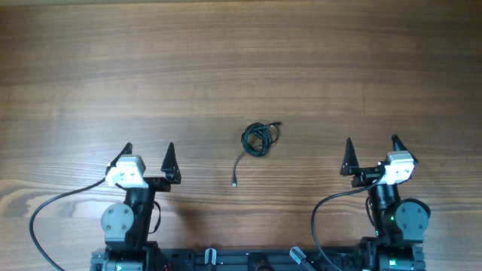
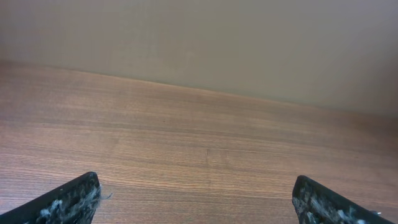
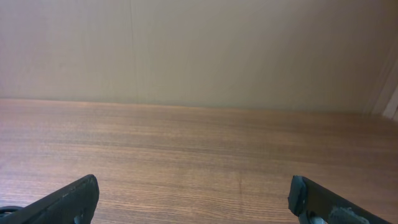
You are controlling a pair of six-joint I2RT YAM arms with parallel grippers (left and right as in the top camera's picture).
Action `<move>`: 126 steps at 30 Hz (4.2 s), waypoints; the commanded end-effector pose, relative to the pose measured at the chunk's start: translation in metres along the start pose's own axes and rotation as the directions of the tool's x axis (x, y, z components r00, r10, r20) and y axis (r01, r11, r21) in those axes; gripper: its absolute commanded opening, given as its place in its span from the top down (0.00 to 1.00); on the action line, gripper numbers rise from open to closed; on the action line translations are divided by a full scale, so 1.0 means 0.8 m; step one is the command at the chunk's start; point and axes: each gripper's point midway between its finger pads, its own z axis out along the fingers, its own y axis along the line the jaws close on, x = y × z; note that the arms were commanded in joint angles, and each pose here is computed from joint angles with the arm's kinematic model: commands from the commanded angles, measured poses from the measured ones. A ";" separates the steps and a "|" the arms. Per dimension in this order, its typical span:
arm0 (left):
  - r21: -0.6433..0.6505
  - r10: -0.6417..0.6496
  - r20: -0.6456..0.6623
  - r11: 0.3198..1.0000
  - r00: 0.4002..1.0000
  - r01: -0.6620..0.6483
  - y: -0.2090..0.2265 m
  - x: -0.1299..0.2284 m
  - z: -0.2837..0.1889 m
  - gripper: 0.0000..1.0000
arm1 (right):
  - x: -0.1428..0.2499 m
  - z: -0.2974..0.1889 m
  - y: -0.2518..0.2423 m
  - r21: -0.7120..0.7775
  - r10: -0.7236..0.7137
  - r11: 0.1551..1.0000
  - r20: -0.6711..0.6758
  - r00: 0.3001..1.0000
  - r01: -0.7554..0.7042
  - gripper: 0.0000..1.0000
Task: Untangle cables
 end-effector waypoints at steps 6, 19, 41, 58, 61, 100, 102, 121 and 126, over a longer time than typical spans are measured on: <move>0.022 0.020 -0.004 1.000 1.000 -0.019 -0.005 0.004 0.000 0.00 | 0.001 0.001 0.000 0.003 -0.001 1.000 -0.002 1.000 0.001 0.00; 0.022 0.020 -0.004 1.000 1.000 -0.019 -0.005 0.004 0.000 0.00 | 0.001 0.001 0.000 0.003 -0.001 1.000 -0.002 1.000 0.001 0.00; 0.022 0.020 -0.004 1.000 1.000 -0.020 -0.005 0.003 0.000 0.00 | 0.001 0.001 0.000 0.003 -0.001 1.000 -0.002 1.000 0.001 0.00; 0.240 -0.147 0.006 0.961 0.989 0.141 -0.067 -0.090 -0.035 0.00 | 0.001 0.001 0.000 0.003 -0.001 1.000 -0.002 1.000 0.001 0.00; 0.247 -0.201 -0.112 0.943 0.973 0.223 -0.081 -0.111 -0.044 0.00 | 0.001 0.001 0.000 0.003 -0.001 1.000 -0.002 1.000 0.001 0.00; -0.193 -0.273 -0.818 0.959 0.506 0.205 -0.229 0.193 0.125 0.96 | 0.001 0.001 0.000 0.003 -0.001 1.000 -0.002 1.000 0.001 0.00; -0.162 -0.255 -0.809 0.963 0.529 0.218 -0.234 0.172 0.123 0.96 | 0.001 0.001 0.000 0.003 -0.001 1.000 -0.002 1.000 0.001 0.00; 0.003 -0.212 -0.767 0.943 0.605 0.334 -0.261 0.067 0.098 0.96 | -0.021 -0.005 0.044 -0.103 0.966 0.160 -0.187 0.177 -0.982 0.00; 0.012 -0.206 -0.778 0.939 0.593 0.343 -0.265 0.069 0.094 0.96 | -0.054 -0.008 0.037 -0.185 0.984 0.038 -0.162 0.069 -0.982 0.00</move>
